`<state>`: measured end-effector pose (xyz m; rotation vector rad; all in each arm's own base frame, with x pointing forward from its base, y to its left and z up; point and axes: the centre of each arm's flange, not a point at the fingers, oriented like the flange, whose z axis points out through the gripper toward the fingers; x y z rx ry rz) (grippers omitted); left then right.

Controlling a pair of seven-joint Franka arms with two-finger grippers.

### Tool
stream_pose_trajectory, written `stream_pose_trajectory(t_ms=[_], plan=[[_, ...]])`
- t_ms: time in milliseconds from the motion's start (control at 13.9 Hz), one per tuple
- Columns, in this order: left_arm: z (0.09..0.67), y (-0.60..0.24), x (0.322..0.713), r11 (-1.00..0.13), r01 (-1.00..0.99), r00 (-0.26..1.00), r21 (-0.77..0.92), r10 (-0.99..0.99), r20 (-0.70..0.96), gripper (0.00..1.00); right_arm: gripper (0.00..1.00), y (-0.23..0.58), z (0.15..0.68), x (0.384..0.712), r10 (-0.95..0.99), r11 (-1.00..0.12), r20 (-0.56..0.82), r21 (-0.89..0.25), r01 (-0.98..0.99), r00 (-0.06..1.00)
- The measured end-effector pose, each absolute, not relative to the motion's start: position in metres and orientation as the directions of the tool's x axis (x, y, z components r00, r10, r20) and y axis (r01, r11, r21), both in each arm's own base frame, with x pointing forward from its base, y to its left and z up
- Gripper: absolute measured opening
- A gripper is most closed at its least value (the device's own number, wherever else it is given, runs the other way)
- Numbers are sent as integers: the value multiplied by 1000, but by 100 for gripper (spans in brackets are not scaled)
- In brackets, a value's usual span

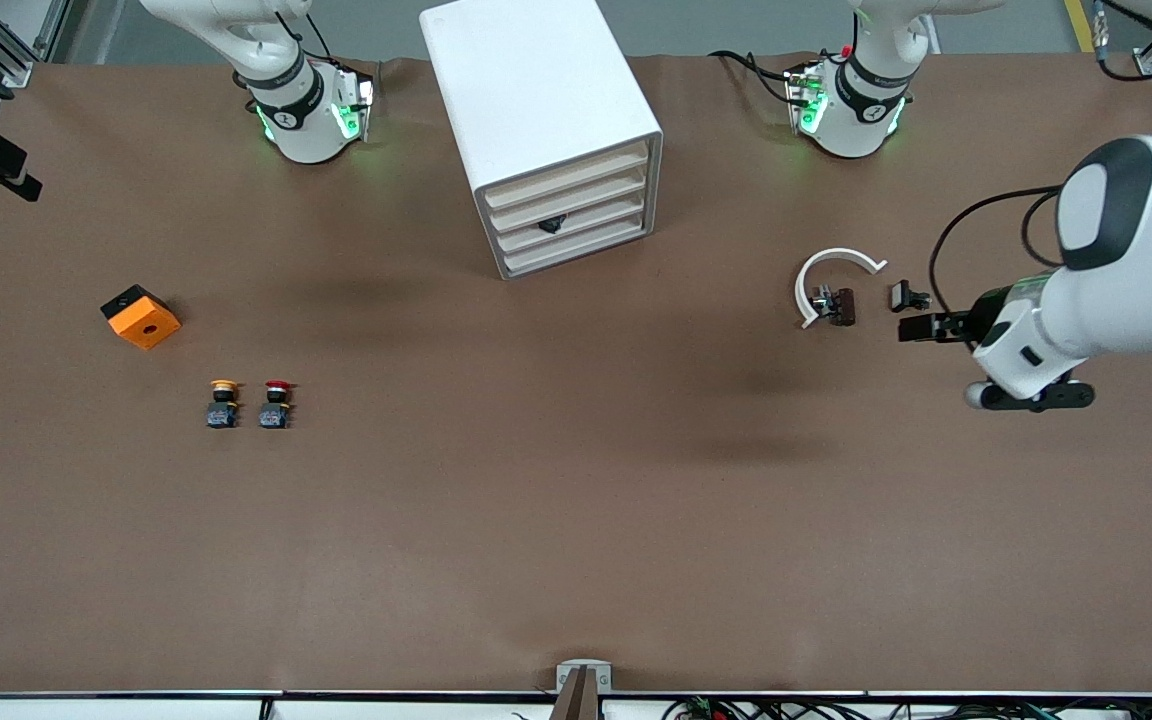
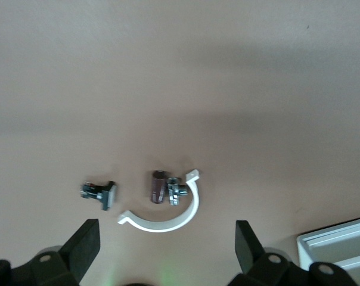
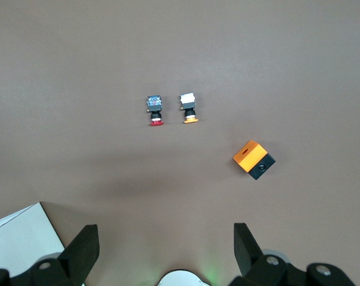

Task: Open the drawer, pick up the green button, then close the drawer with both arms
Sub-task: 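Reach the left gripper toward the white drawer cabinet, then grasp the drawer handle with the left gripper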

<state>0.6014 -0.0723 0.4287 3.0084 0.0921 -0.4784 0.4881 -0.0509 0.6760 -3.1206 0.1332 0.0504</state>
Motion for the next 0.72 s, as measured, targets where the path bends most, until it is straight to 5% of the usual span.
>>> stream_pose_trajectory(t_ms=[719], plan=[[319, -244, 572, -892, 420, 785, -166, 449, -428, 100, 100, -46, 675, 489, -74, -997, -35, -16, -75, 997]])
